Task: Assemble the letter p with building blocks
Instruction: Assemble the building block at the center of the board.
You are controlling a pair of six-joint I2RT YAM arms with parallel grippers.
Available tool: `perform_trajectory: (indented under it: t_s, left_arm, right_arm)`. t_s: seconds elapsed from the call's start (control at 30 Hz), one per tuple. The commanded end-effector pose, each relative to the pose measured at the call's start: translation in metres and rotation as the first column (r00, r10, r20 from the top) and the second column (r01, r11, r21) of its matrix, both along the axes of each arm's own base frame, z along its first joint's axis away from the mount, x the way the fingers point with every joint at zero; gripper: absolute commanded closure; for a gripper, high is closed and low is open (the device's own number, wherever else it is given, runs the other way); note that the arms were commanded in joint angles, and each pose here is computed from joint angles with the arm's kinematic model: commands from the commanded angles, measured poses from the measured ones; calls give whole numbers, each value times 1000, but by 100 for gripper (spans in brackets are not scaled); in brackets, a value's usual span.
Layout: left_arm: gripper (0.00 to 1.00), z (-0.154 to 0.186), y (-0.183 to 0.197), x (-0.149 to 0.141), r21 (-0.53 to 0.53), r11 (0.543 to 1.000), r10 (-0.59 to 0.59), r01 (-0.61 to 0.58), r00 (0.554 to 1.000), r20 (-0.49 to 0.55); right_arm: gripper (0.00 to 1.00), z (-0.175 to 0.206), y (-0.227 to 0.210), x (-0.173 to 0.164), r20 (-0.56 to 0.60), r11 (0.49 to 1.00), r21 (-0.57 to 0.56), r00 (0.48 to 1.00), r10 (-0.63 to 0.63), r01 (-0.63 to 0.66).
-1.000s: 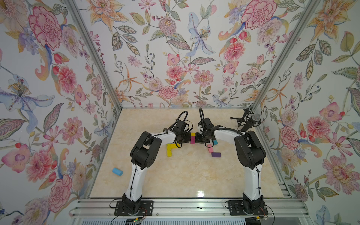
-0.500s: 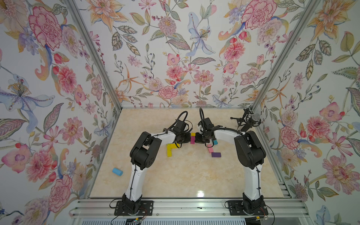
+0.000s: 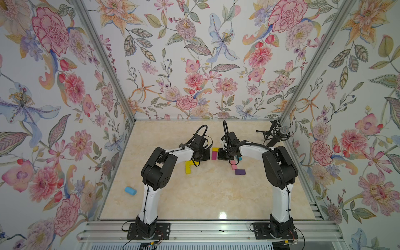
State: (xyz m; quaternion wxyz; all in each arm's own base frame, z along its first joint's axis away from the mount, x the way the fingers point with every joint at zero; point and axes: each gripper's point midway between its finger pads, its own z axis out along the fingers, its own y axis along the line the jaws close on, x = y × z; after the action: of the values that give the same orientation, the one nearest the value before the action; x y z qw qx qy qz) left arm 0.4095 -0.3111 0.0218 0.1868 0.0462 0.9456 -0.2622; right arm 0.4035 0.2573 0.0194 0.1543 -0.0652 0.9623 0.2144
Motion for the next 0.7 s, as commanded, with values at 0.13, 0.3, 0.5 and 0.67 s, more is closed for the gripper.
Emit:
perform_trajectory:
  t_s: [0.13,0.3,0.5,0.67]
  left_arm:
    - [100,3,-10,-14,-5,998,-57,57,998,0]
    - [100,6,-14,-13,-11,998,-62,62,998,6]
    - [100,7,-16,-12,-14,998,-61,61,998,5]
    - [100,6,-19,-11,-15,998,-63,63,998,2]
  right_arm:
    - [100,-25,-19,-23,-90,997,-77,996,-28,22]
    - [100,-25,-16,-19,-87,997,-72,996,-27,21]
    - [100,-24,-14,-18,-85,998,-67,996,-22,17]
    - [100,-26,-16,-19,-88,997,-70,996,-23,17]
